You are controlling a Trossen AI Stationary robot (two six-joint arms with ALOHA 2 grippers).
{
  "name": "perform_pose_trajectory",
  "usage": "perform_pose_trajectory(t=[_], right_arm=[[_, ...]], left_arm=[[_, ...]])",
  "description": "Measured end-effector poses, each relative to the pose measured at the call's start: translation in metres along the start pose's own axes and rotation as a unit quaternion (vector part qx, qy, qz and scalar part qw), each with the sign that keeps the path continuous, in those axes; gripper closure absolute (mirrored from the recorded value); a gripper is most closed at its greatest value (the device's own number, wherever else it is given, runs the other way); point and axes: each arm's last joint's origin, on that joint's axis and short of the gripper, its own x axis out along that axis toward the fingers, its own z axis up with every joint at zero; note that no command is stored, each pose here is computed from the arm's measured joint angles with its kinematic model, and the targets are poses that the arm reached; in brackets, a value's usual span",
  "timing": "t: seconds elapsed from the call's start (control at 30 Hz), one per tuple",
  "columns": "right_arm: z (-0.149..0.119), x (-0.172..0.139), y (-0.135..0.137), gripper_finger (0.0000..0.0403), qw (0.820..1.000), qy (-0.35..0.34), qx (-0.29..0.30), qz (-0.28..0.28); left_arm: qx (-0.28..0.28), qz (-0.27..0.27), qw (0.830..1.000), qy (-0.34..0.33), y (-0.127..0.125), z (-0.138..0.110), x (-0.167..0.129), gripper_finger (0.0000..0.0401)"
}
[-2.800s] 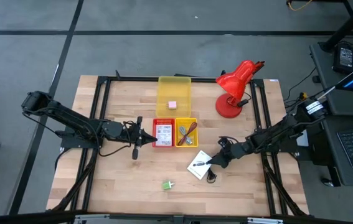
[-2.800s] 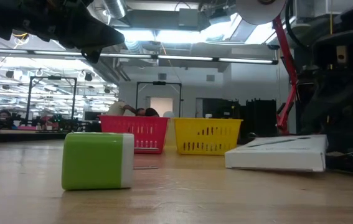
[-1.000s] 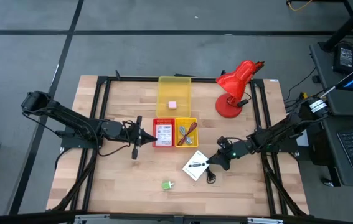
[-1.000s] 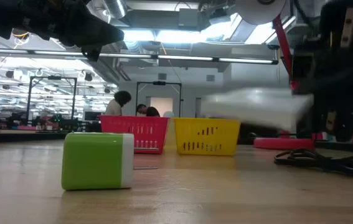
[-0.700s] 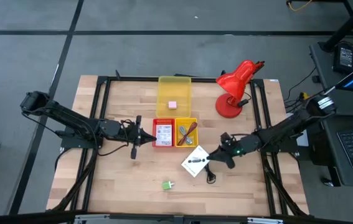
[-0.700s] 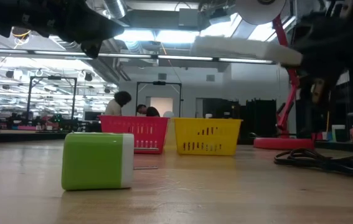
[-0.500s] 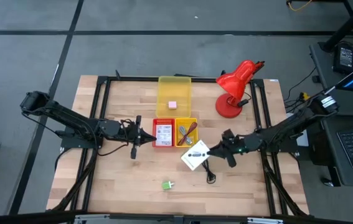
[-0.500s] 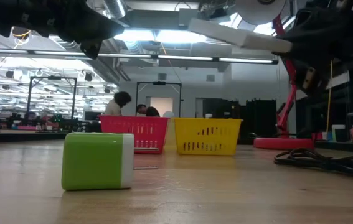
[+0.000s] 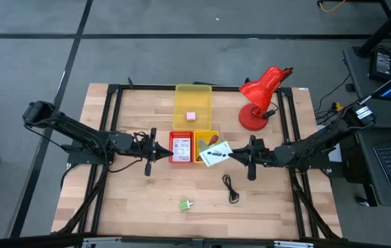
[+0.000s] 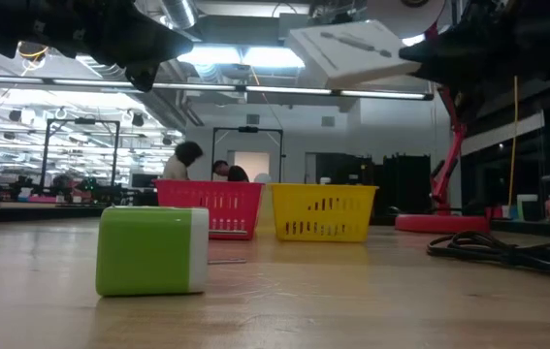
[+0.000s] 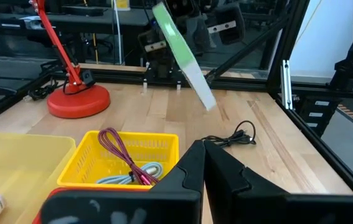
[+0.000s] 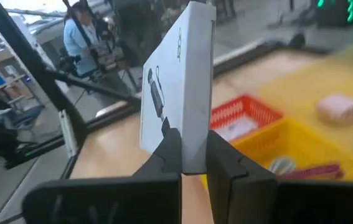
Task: Pick and place items into bin
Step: Put the card reader box into the red bin
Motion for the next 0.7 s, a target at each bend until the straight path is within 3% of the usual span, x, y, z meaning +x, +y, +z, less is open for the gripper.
perform_pose_trajectory(t=[0.47, 0.7], right_arm=[[0.0037, -0.0008, -0.0056, 0.0381, 0.991, -0.043, -0.073, -0.107], [0.004, -0.001, -0.0068, 0.0381, 0.984, -0.045, -0.115, -0.13]], left_arm=[[0.021, 0.0, 1.0, 0.0, -0.0001, -0.0001, 0.0, 0.0399], [0.034, 0.0, 0.999, 0.0, 0.0, -0.0001, 0.0, 0.0395]])
